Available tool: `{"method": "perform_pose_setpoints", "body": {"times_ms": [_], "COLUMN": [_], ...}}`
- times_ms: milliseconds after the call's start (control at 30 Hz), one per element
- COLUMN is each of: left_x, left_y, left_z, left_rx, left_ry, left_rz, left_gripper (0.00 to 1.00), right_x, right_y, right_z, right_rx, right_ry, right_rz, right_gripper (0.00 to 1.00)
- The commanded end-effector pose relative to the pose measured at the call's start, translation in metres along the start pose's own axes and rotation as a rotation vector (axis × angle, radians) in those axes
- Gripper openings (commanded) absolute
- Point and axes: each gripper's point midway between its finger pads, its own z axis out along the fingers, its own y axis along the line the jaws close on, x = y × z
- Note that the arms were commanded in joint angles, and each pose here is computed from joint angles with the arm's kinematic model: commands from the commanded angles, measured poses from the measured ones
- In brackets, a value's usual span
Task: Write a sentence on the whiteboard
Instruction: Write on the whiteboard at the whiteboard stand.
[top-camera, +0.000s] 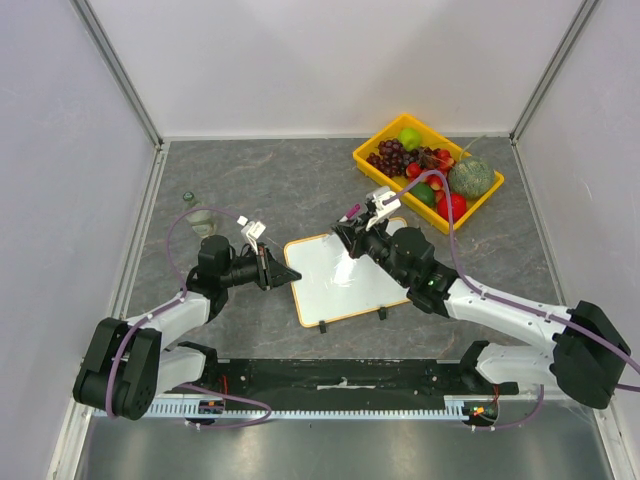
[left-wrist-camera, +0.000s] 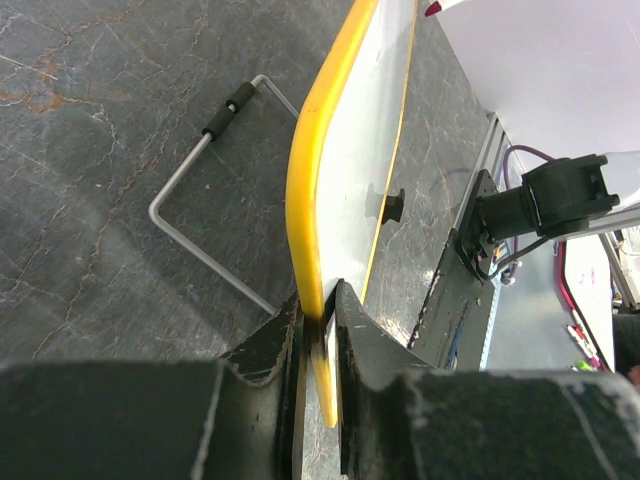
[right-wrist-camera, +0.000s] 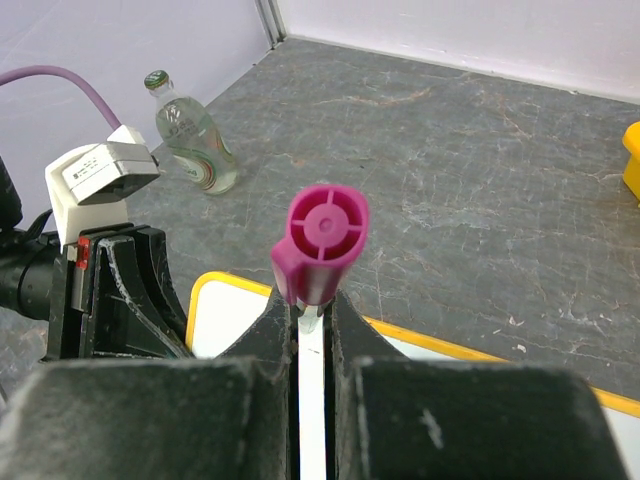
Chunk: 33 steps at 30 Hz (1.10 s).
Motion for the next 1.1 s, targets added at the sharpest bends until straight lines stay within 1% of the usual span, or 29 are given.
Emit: {"method": "perform_pose_setpoints", "body": {"times_ms": [0,467,1067], "left_x": [-0.004,-0.005,-0.005], "left_y": [-0.001,-0.001,0.0], "left_z": [0.001,0.001,0.002], "left_rx": [0.014,0.016,0.014], "left_ry": [-0.01,-0.01,-0.009], "left_rz": [0.036,0.038,0.036], "left_gripper": [0.02,0.02,0.02], "right_x": [-0.012,0.021,0.037], "right_y": [0.001,-0.011,-0.013], "right_z": [0.005,0.002,-0.012], "right_rx": [0.011,0.043,0.034], "right_ry": [-0.062,0.005,0.042], "right_rz": [0.003,-0.007,0.002], "right_gripper": [0.0,0.0,0.0]}}
